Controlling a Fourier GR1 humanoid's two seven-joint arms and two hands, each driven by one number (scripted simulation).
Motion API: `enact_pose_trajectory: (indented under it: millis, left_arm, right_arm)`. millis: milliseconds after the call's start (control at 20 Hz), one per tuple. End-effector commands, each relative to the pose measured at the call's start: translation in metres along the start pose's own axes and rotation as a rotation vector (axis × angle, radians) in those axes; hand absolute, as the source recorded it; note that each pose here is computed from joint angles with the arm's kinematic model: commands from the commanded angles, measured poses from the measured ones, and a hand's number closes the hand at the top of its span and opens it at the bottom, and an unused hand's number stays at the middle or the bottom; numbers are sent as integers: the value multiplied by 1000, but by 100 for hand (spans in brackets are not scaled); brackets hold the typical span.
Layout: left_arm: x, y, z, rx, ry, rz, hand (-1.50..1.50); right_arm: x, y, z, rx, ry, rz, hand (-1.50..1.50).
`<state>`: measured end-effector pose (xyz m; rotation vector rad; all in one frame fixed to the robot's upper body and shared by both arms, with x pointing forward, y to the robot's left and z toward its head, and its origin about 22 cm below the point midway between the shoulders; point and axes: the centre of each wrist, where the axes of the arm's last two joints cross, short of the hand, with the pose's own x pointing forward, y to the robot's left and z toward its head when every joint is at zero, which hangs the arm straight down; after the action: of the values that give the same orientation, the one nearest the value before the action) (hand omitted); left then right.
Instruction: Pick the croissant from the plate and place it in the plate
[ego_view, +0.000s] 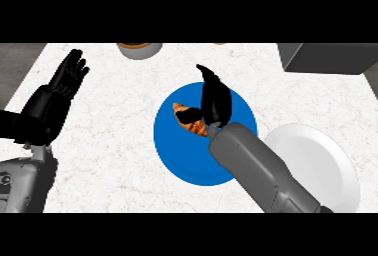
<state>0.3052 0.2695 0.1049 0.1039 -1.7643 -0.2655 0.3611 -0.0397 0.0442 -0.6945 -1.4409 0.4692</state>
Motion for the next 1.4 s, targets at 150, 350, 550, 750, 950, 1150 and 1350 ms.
enact_pose_trajectory:
  millis: [150,350,550,750,950,1150,1350]
  left_arm:
    - [13,8,-11,21,10,7,0]
    - [-8,17,5,5,1,-1,0]
    - [8,26,14,32,17,-11,0]
    - [9,15,21,47,35,15,0]
    - [-28,7,16,43,26,6,0]
    - [4,12,7,60,32,-14,0]
    - [-16,14,17,57,37,2,0]
  right_arm:
    - [11,-11,-13,-138,-64,-221,-150]
    - [0,-17,-8,-168,-65,-376,-150]
    - [-13,-41,-12,-228,-29,-440,-150]
    - [-43,-57,18,-234,-43,-466,-150]
    - [-88,-92,34,-250,-59,-500,-150]
    - [-122,-142,58,-227,-93,-483,-150]
    - [-136,-172,81,-221,-80,-460,-150]
